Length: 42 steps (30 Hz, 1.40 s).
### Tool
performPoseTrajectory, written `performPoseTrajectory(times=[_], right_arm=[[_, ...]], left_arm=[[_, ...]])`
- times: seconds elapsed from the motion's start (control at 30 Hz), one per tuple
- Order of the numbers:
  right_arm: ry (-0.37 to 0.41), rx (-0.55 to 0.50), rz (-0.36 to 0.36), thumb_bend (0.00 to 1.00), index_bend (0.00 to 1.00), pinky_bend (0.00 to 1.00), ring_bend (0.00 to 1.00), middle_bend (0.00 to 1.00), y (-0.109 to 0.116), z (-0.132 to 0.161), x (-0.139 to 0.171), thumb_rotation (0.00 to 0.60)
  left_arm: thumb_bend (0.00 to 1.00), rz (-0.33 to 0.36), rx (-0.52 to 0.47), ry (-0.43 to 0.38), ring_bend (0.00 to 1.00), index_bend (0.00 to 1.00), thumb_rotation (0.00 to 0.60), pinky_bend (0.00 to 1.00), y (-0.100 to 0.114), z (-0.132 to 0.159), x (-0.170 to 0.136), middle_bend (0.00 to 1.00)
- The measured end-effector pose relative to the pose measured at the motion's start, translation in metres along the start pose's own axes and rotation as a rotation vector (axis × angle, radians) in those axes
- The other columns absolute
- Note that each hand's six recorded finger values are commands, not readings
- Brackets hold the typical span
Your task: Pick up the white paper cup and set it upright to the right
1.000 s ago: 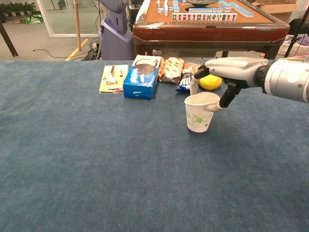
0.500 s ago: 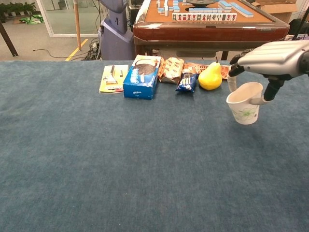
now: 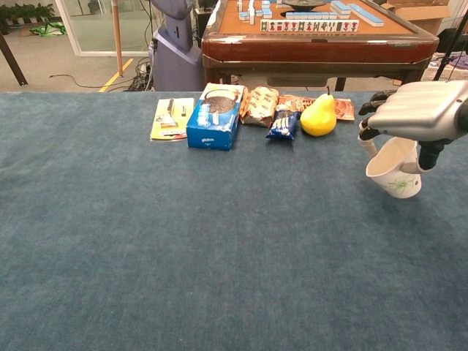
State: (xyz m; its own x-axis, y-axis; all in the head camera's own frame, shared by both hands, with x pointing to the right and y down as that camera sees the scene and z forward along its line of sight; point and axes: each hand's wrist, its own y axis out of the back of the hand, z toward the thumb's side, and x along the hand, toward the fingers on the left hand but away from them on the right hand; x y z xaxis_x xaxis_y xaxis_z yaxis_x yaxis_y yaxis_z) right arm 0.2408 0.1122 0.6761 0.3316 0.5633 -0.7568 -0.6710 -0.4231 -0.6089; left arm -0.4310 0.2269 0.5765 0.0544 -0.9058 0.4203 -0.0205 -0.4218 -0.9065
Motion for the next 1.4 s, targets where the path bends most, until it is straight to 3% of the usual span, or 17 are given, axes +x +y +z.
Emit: performPoseTrajectory(times=[0.27, 0.37, 0.53, 0.73, 1.07, 1.4], right_arm=[[0.016, -0.043, 0.01, 0.18, 0.04, 0.0, 0.0, 0.08, 0.001, 0.013, -0.002, 0.6], [0.019, -0.084, 0.005, 0.16, 0.0, 0.0, 0.0, 0.04, 0.003, 0.015, -0.002, 0.6], [0.015, -0.136, -0.018, 0.16, 0.0, 0.0, 0.0, 0.03, 0.008, 0.015, 0.0, 0.6], [-0.013, -0.273, -0.06, 0.15, 0.04, 0.0, 0.0, 0.06, 0.009, 0.005, 0.004, 0.6], [-0.108, -0.534, -0.112, 0.16, 0.22, 0.0, 0.0, 0.12, -0.02, -0.034, 0.012, 0.6], [-0.124, -0.656, -0.136, 0.17, 0.26, 0.0, 0.0, 0.15, -0.044, -0.046, -0.001, 0.6]], left_arm=[[0.15, -0.004, 0.002, 0.002, 0.16, 0.22, 0.6, 0.14, 0.0, -0.001, -0.001, 0.13], [0.15, -0.007, 0.004, 0.001, 0.16, 0.22, 0.6, 0.14, -0.001, -0.001, -0.002, 0.13], [0.15, -0.003, 0.003, 0.001, 0.16, 0.22, 0.6, 0.14, 0.001, -0.001, -0.001, 0.13], [0.15, -0.009, 0.004, 0.002, 0.16, 0.22, 0.6, 0.14, -0.001, -0.001, -0.001, 0.13], [0.15, -0.014, 0.003, -0.012, 0.16, 0.22, 0.6, 0.14, -0.004, 0.005, 0.002, 0.13], [0.15, -0.017, 0.003, -0.005, 0.16, 0.22, 0.6, 0.14, -0.004, 0.005, 0.0, 0.13]])
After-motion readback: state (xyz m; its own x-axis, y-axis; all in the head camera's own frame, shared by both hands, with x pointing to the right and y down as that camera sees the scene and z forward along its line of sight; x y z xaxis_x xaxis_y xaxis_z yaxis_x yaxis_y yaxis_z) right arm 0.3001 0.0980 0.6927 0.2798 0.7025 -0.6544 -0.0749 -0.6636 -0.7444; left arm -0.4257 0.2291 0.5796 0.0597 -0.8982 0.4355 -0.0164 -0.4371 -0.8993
